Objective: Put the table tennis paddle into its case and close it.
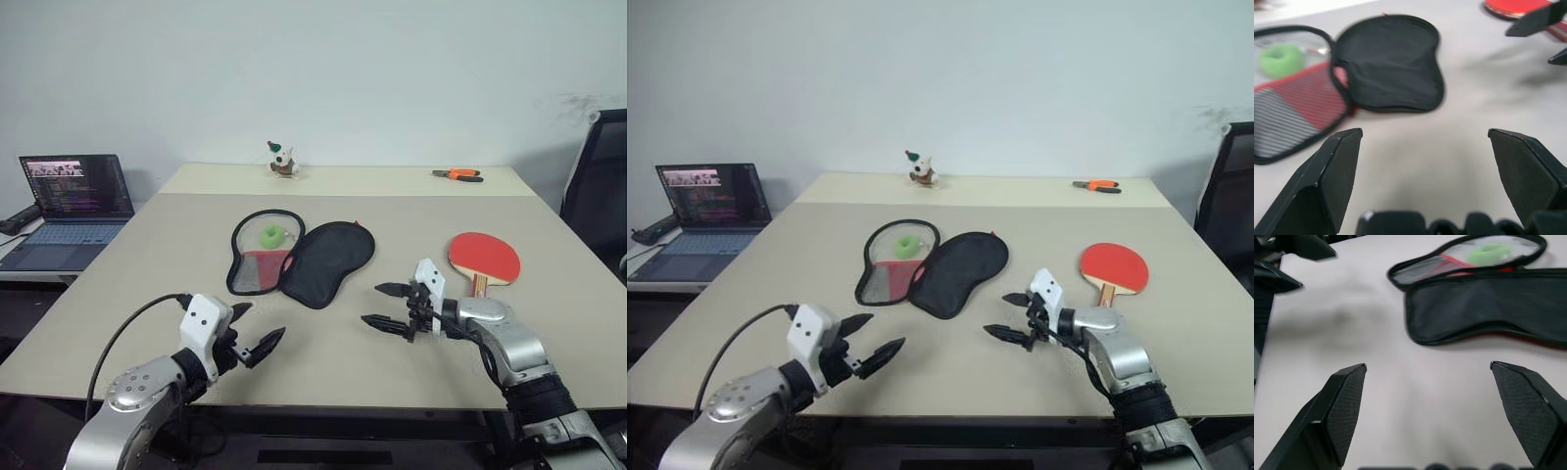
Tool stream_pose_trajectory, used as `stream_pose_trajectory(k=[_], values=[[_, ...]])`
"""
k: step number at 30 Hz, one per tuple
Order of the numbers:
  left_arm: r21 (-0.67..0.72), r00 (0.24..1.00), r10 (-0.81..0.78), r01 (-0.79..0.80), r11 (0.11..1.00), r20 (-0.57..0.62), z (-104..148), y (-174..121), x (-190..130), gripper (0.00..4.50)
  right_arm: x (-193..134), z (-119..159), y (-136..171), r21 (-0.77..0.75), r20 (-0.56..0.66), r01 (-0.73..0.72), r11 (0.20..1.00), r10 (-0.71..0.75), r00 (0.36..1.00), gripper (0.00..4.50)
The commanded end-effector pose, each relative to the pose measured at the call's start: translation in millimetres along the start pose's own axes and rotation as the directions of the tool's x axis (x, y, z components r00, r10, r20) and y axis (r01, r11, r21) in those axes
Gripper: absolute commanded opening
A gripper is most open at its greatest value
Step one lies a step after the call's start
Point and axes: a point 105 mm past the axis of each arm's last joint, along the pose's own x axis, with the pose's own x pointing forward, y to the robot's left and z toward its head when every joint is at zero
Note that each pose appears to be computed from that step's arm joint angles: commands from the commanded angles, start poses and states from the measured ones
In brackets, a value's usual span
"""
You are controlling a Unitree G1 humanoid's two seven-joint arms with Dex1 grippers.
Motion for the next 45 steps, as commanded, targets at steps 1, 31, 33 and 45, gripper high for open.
stream_pose_trajectory(k=[1, 31, 33, 45], values=[[0.044, 0.999, -0.008, 0.006, 0.999, 0.046, 11, 3, 6, 4.5, 6, 7, 8, -0.037, 0.015, -0.018, 0.999, 0.019, 1.0, 4.46], [0.132, 0.988, -0.14, 0.131, 0.983, 0.064, 37, 74, 35, 4.5, 39, 33, -14, 0.268, 0.047, 0.241, 0.933, -0.262, 0.964, 4.46], [0.109, 0.989, -0.129, 0.121, 0.987, 0.066, 37, 75, 25, 4.5, 52, 29, -22, 0.318, 0.009, 0.281, 0.905, -0.299, 0.954, 4.46], [0.068, 0.993, -0.118, 0.116, 0.991, 0.028, 38, 70, -8, 4.5, 113, 19, -35, 0.385, -0.088, 0.359, 0.85, -0.353, 0.931, 4.46]])
